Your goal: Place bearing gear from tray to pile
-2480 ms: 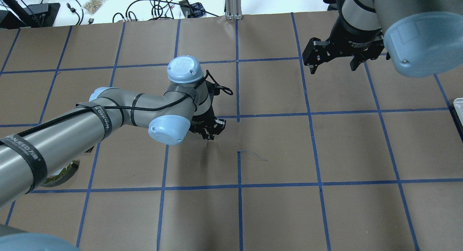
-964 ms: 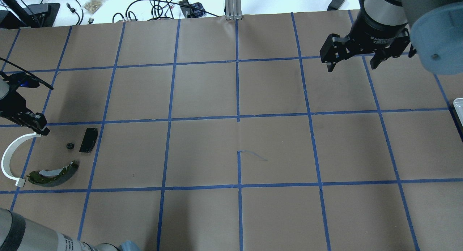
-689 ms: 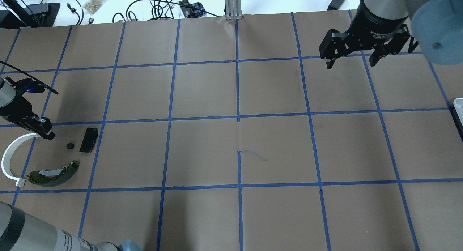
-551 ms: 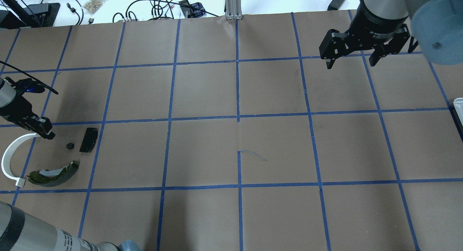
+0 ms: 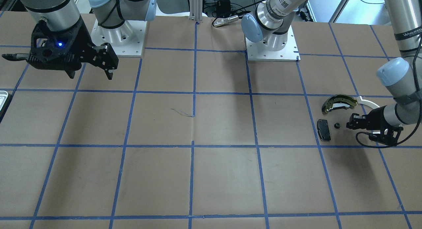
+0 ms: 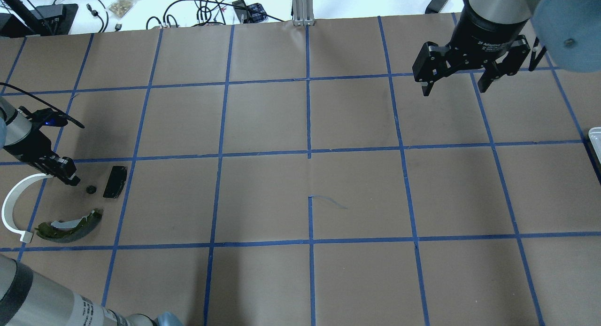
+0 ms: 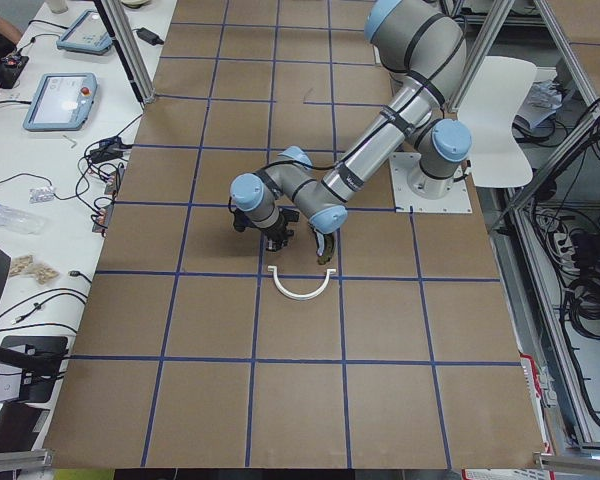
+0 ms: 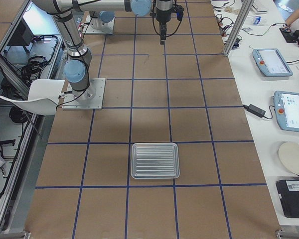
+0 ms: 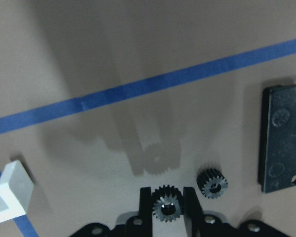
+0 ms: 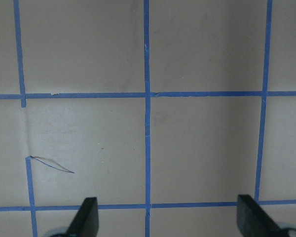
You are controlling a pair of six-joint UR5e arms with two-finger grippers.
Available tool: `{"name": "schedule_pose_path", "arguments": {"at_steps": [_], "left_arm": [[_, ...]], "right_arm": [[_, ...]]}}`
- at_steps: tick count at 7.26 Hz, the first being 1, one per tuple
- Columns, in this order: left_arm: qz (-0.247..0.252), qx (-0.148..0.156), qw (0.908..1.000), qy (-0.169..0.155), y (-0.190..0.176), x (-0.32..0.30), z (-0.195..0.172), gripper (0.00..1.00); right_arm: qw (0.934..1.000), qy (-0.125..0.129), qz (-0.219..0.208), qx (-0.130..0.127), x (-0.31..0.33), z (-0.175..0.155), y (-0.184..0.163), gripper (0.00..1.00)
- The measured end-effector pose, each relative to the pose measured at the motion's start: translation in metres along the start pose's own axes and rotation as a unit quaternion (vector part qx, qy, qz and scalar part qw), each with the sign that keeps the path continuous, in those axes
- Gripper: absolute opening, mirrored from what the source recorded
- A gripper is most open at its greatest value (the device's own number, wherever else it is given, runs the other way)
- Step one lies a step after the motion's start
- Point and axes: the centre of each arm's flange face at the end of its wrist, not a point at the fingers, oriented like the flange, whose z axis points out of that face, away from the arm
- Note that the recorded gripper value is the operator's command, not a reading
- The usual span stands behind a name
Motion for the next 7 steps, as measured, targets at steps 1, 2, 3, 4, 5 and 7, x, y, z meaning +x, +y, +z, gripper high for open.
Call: {"name": "schedule_pose_path", "arguments": {"at_steps": [1,2,3,4,5,7], "left_arm": [[0.0,-0.001,1.0,0.002,0.0008,0.0009,0.0021,0.0],[0.001,-0.001,1.0,0.005,0.0006,0.0014,0.004,0.0],[0.001,-0.001,1.0,0.006,0.0003,0.0014,0.005,0.09],[0.001,-0.002,1.0,0.007,0.0002,0.0014,0.0059,0.19],[0.002,-0.002,1.0,0.008,0.0003,0.0018,0.0075,0.28],[0.001,-0.004,0.9999,0.01,0.0008,0.0026,0.0098,0.69]], "right_arm": [[1.0,0.0,0.0,0.0,0.0003,0.0001,0.0005,1.0],[1.0,0.0,0.0,0.0,0.0005,0.0005,0.0013,1.0],[1.0,0.0,0.0,0.001,0.0004,0.0019,0.0021,1.0],[1.0,-0.001,0.0,0.001,0.0003,0.0039,0.0024,1.0],[1.0,-0.001,0.0,0.002,0.0003,0.0048,0.0021,1.0],[1.0,-0.001,0.0,0.008,0.0003,0.0048,0.0008,1.0]]}}
